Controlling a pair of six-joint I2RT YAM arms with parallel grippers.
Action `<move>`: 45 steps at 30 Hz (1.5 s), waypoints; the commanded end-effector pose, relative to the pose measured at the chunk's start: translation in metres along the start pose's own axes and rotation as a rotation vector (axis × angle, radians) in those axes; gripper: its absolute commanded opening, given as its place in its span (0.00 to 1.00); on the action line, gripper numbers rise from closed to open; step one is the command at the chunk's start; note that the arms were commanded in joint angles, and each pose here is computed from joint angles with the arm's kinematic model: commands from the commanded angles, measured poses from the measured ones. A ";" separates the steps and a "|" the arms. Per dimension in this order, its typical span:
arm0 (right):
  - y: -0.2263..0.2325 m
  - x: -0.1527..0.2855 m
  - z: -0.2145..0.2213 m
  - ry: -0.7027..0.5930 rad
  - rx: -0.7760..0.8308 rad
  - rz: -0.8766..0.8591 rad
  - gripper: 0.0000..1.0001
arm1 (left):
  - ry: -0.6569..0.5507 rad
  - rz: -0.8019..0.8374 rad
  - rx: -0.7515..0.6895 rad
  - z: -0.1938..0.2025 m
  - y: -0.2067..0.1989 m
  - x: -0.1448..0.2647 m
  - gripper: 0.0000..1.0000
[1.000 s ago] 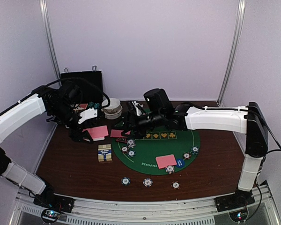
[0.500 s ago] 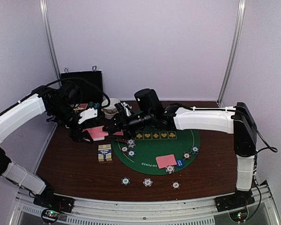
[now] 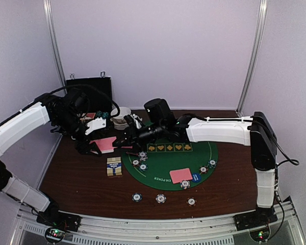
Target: Distribute texas hold em gaming equipment
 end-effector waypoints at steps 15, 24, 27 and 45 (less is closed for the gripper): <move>0.019 0.009 -0.004 0.001 0.018 -0.018 0.00 | -0.033 -0.017 -0.016 -0.003 -0.001 0.009 0.00; 0.027 0.022 -0.006 -0.010 0.024 -0.019 0.00 | -0.018 -0.020 -0.016 -0.001 0.000 0.007 0.00; 0.028 0.029 -0.008 -0.028 0.016 -0.029 0.00 | -0.021 -0.022 -0.017 -0.001 0.000 0.008 0.00; 0.022 0.045 -0.009 -0.080 -0.057 -0.073 0.00 | -0.023 -0.024 -0.021 -0.001 -0.001 0.009 0.00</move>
Point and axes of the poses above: each gripper's point midway between its finger pads, its own x axis back along the fingers, its own y axis along the line the jaws close on, z = x × y, the point moved 8 cm from there along x, back along the fingers, and after that the axes turned 11 degrees about x, right-handed, at the moved point
